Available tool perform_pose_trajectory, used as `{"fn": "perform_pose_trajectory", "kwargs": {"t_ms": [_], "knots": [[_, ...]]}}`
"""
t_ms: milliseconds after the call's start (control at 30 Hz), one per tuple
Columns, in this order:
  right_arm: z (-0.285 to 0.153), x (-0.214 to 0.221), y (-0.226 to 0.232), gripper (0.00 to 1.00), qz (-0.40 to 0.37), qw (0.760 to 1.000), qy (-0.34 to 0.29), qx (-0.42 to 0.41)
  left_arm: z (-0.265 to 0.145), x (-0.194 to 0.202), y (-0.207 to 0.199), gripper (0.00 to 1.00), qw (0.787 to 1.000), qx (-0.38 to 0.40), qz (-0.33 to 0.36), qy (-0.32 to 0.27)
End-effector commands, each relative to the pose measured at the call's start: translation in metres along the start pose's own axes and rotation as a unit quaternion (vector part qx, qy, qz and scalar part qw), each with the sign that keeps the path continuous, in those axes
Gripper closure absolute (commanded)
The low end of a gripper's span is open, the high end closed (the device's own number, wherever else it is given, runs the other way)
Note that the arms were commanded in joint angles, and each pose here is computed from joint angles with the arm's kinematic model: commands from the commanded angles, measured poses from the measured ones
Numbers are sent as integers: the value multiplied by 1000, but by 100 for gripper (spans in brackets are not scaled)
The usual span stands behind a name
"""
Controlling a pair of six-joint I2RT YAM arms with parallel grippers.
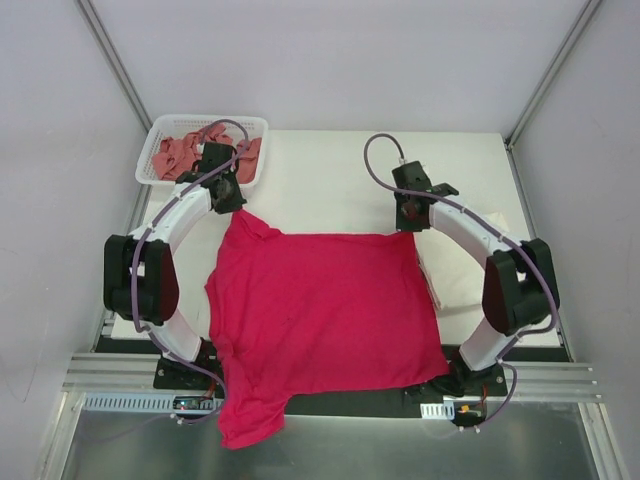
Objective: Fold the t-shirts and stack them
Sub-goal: Flatten the tshirt out
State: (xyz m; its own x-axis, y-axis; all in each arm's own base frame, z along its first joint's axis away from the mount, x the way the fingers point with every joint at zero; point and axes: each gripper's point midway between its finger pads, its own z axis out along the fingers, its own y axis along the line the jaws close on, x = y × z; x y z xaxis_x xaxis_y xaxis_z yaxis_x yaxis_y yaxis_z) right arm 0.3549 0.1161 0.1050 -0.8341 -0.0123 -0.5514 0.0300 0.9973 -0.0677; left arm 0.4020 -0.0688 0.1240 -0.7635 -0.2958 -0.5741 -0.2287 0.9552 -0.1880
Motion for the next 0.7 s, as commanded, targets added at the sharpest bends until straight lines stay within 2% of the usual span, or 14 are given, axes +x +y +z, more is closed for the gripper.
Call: {"fn": "perform_pose_trajectory", "kwargs": {"t_ms": [0, 267, 533, 667], "knots": [[-3, -43, 22, 99, 17, 998, -44, -44, -6, -31, -16, 100, 998, 24, -21, -58], [16, -55, 21, 99, 18, 999, -34, -26, 10, -48, -4, 100, 997, -27, -9, -76], [23, -80, -1, 99, 44, 998, -48, 1, 18, -104, -27, 100, 993, -12, 17, -117], [22, -88, -7, 99, 47, 998, -48, -3, 14, -110, -32, 100, 992, -3, 19, -121]]}}
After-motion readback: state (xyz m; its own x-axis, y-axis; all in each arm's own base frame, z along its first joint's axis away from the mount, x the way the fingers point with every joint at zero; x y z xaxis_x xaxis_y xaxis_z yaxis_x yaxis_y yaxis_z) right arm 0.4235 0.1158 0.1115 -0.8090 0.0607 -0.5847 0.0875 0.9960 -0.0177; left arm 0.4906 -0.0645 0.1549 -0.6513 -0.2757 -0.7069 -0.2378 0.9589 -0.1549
